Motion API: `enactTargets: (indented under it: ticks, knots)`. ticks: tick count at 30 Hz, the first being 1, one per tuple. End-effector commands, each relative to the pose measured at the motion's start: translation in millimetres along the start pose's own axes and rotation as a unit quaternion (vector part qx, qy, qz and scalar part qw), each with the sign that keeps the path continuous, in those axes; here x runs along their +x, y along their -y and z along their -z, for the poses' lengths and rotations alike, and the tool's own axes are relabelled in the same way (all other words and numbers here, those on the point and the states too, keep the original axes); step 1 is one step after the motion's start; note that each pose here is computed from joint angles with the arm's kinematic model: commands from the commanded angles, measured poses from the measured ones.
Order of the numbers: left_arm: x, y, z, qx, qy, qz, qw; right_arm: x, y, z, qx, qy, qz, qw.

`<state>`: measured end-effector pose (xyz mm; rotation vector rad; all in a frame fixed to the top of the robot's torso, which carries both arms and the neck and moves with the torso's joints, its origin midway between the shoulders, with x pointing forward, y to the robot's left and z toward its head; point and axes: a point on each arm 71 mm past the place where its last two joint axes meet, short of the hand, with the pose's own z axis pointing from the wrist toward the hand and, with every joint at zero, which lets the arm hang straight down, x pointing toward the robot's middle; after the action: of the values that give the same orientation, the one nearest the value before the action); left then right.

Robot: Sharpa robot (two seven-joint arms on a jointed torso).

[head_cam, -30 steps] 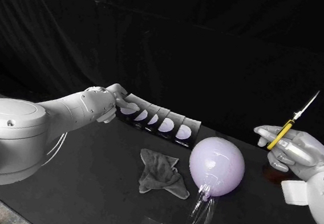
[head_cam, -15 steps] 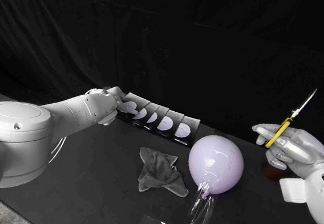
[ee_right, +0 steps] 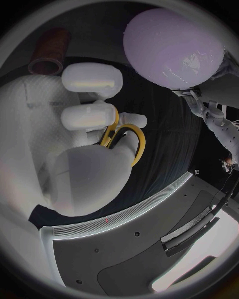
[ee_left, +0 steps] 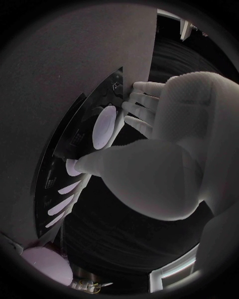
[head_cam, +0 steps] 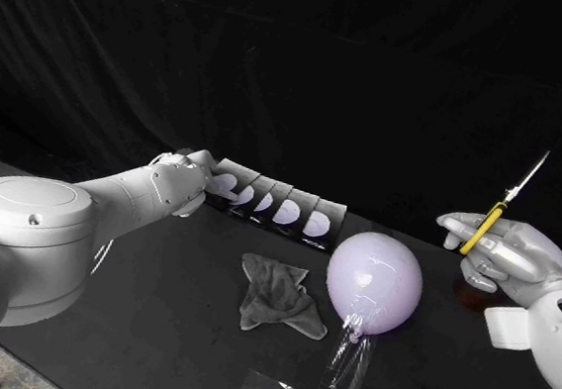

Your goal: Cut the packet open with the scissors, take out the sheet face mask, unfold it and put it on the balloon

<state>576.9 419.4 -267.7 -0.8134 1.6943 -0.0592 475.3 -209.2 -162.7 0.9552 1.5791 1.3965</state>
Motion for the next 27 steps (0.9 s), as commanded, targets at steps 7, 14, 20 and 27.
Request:
enactTargets:
  ticks: [7,14,20,27]
  knots:
    - [22.3,-9.9,2.8,-0.027,-0.032,-0.061,0.997,2.4,-2,0.3,-0.007,-0.009,0.005,1.000]
    - [26.8,-12.2,3.6,-0.028,-0.029,-0.075,0.996,2.9,-2,0.4,-0.007,-0.010,0.005,1.000]
    - [26.6,-14.5,3.6,-0.030,-0.025,-0.075,0.996,2.9,-2,0.6,-0.007,-0.011,0.006,1.000]
    - [25.4,-17.3,3.4,-0.033,-0.025,-0.068,0.997,3.0,-2,0.8,-0.007,-0.011,0.007,1.000]
